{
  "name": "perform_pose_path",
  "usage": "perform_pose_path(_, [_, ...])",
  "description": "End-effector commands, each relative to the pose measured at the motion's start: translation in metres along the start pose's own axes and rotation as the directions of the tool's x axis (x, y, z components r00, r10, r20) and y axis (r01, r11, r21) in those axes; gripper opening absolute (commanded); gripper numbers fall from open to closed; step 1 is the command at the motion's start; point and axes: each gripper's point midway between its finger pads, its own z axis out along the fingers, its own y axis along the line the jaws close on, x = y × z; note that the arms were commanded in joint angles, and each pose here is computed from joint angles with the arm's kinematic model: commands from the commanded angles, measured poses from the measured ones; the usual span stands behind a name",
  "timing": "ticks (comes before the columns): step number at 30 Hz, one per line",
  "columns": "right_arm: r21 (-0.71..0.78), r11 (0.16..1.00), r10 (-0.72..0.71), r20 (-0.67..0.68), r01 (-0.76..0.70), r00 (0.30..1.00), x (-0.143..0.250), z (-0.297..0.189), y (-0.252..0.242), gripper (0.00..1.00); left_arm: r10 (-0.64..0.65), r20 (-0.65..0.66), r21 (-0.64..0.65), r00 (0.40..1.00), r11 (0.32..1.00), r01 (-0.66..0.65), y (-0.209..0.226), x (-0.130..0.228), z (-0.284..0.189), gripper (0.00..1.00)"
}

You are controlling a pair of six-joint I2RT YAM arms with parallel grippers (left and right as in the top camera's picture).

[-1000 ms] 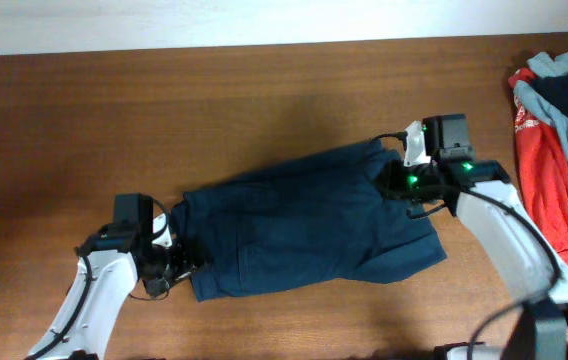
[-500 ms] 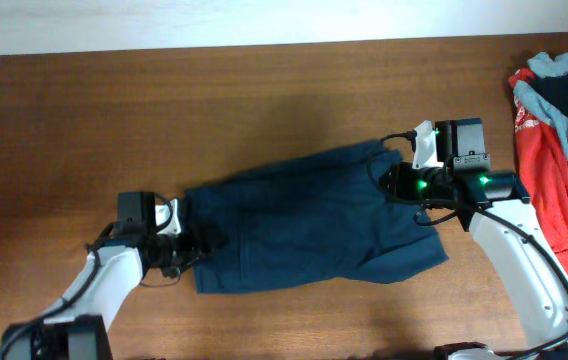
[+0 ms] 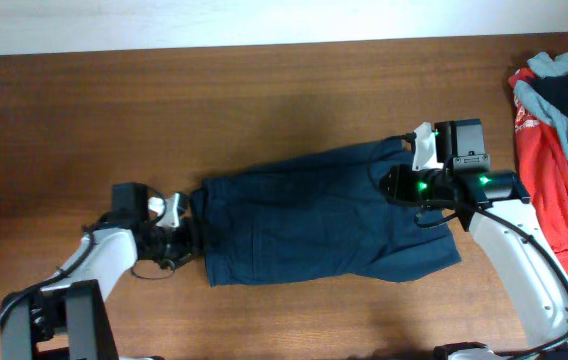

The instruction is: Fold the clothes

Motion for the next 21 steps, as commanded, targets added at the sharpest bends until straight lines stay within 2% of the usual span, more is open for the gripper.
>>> perform_pose_path(1, [-0.01,1.0,-0.022,0.012,0.022,1.0,-0.001,-0.005,0.003,0.36,-0.072,0.048,-0.182,0.996,0.98,0.079,0.058,-0.006,-0.01,0.84])
perform_pose_path(3, [-0.011,1.0,-0.022,0.013,0.022,1.0,-0.001,-0.005,0.003,0.36,-0.062,0.058,-0.161,0.996,0.984,0.07,0.061,-0.009,-0.014,0.87])
perform_pose_path(4, [-0.011,1.0,-0.023,0.013,0.023,1.0,-0.001,-0.005,0.003,0.36,-0.025,0.051,-0.137,0.998,0.99,0.031,0.059,-0.009,-0.013,0.93])
perform_pose_path(7, [-0.011,1.0,-0.022,0.013,0.022,1.0,-0.001,-0.005,0.003,0.37,0.002,0.015,-0.116,1.0,0.993,0.0,0.061,-0.005,-0.005,0.95])
perform_pose_path(13, [-0.011,1.0,-0.021,0.011,0.021,1.0,-0.001,-0.005,0.003,0.37,0.001,-0.047,0.054,0.999,0.999,0.002,0.052,0.001,0.022,0.93])
perform_pose_path(17, [-0.011,1.0,-0.021,0.011,0.022,1.0,-0.001,-0.005,0.003,0.37,0.004,-0.077,0.086,0.997,0.996,0.003,0.048,0.007,0.028,0.92])
perform_pose_path(21, [-0.011,1.0,-0.021,0.011,0.022,1.0,-0.001,-0.005,0.003,0.37,0.052,-0.153,0.071,0.987,0.997,-0.041,0.035,0.025,0.04,0.84])
